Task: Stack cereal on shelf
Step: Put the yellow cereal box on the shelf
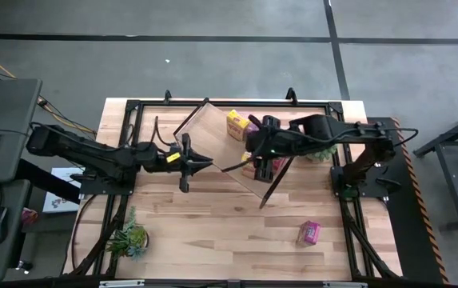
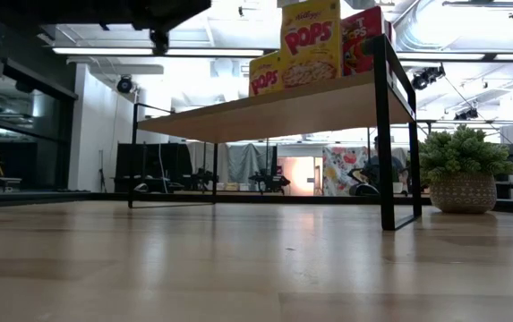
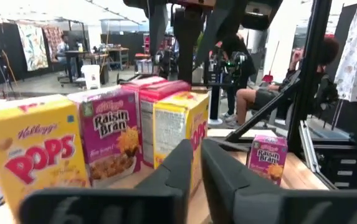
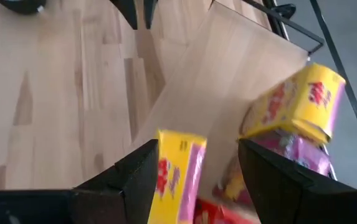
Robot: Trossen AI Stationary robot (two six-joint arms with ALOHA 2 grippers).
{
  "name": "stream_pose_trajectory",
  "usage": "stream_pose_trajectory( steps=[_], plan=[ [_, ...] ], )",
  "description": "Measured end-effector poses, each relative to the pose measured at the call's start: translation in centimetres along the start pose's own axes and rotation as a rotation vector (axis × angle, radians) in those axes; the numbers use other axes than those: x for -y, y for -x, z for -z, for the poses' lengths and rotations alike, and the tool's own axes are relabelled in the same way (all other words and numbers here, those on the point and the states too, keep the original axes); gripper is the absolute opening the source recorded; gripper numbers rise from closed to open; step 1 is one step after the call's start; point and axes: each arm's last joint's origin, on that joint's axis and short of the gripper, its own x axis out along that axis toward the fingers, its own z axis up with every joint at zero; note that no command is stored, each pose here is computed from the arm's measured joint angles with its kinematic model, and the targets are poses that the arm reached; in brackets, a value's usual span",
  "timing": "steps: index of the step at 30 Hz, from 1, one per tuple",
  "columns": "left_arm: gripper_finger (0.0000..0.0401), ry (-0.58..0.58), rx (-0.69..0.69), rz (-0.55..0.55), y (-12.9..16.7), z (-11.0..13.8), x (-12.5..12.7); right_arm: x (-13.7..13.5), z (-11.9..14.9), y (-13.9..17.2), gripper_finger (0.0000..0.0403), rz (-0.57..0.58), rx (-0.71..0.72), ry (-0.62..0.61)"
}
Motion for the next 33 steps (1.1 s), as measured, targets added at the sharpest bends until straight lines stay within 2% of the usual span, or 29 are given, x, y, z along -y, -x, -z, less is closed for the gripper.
stream_pose_trajectory(
  steps=[4,10,15,21,24,28,33],
  plan=[
    [0.0094,-0.041,-0.099,0.004,-2.0,-0.1,0.3,-0.5,0.7,1.8,0.0213,0.007,0.008,0.004],
    [0.022,-0.161,-0.31,0.04,-5.1,-1.6,0.7,-1.2,1.8,4.9,0.0213,0.039,0.068,-0.006],
    [0.0297,-0.203,-0.367,0.002,-6.3,-3.2,0.6,-1.5,2.4,6.7,0.0213,0.06,0.118,-0.012],
    [0.0318,-0.153,-0.357,-0.021,-7.2,-2.2,-1.4,-2.1,2.7,7.3,0.0213,0.062,0.133,0.005],
    [0.0318,-0.084,-0.326,0.032,-8.3,-0.6,-2.8,-2.2,2.7,7.4,0.0213,0.058,0.135,0.016],
    [0.0317,-0.059,-0.299,0.077,-9.5,0.8,-4.1,-2.4,2.7,7.5,0.0213,0.06,0.138,0.022],
    [0.0316,-0.005,-0.276,0.22,-10.3,1.9,-4.6,-2.5,2.8,7.5,0.0213,0.059,0.133,0.027]
  ],
)
